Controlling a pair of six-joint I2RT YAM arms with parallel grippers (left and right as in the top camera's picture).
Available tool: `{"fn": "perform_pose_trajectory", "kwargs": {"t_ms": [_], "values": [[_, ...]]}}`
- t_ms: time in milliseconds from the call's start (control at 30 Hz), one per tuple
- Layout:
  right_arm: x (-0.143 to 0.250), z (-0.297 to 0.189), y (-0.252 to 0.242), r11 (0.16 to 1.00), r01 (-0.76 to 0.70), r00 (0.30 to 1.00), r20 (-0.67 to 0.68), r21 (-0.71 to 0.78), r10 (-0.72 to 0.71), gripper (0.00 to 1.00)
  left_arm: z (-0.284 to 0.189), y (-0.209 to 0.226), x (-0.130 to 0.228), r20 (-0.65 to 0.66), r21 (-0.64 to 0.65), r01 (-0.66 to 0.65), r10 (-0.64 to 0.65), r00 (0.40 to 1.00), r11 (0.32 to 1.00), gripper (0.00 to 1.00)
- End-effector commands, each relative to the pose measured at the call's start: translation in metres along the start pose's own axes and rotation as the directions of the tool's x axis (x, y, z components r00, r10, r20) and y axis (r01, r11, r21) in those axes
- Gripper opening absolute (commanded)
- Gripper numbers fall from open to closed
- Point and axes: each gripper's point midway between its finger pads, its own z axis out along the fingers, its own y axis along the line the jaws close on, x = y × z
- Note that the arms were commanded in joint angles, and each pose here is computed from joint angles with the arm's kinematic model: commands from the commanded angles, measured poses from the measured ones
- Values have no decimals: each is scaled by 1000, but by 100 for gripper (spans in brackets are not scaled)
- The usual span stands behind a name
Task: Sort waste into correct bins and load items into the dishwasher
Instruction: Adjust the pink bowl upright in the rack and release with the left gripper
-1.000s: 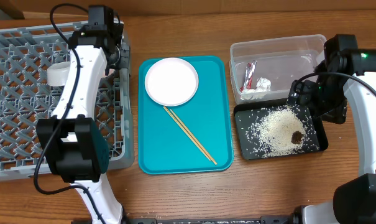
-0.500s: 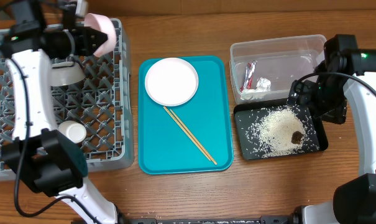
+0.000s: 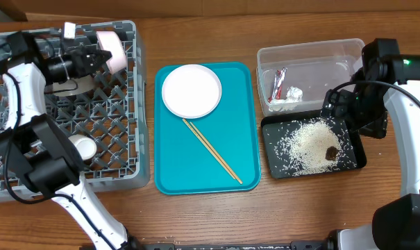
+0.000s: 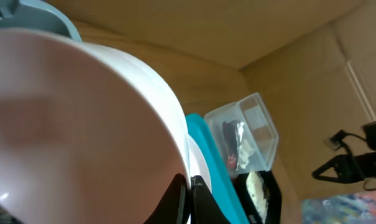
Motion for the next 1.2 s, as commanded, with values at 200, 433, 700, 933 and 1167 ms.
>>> {"fn": "perform_pose_trajectory", "kwargs": {"t_ms": [200,433,700,933,1167], "values": [[-1,-3,0,1000,-2,1000,11,-8,2,100,-41,30,1,72,-15,79,-78,994,997,13],[-1,-3,0,1000,-2,1000,12,-8,2,100,-72,23,-1,135,46,159,-164,977,986,62],[-1,-3,0,1000,-2,1000,11,-7,3,100,-92,-32,-13,141,-22,17,-14,990,1000,95],[1,-3,0,1000,-3,1000,5,-6,3,100,-103,-76,-10,23,-369,-33,45,999,929,100],[3,-3,-1,1000,-4,1000,-3,-3,4,100,-83,-134,10,-39,-515,-2,-22,999,857,100]]}}
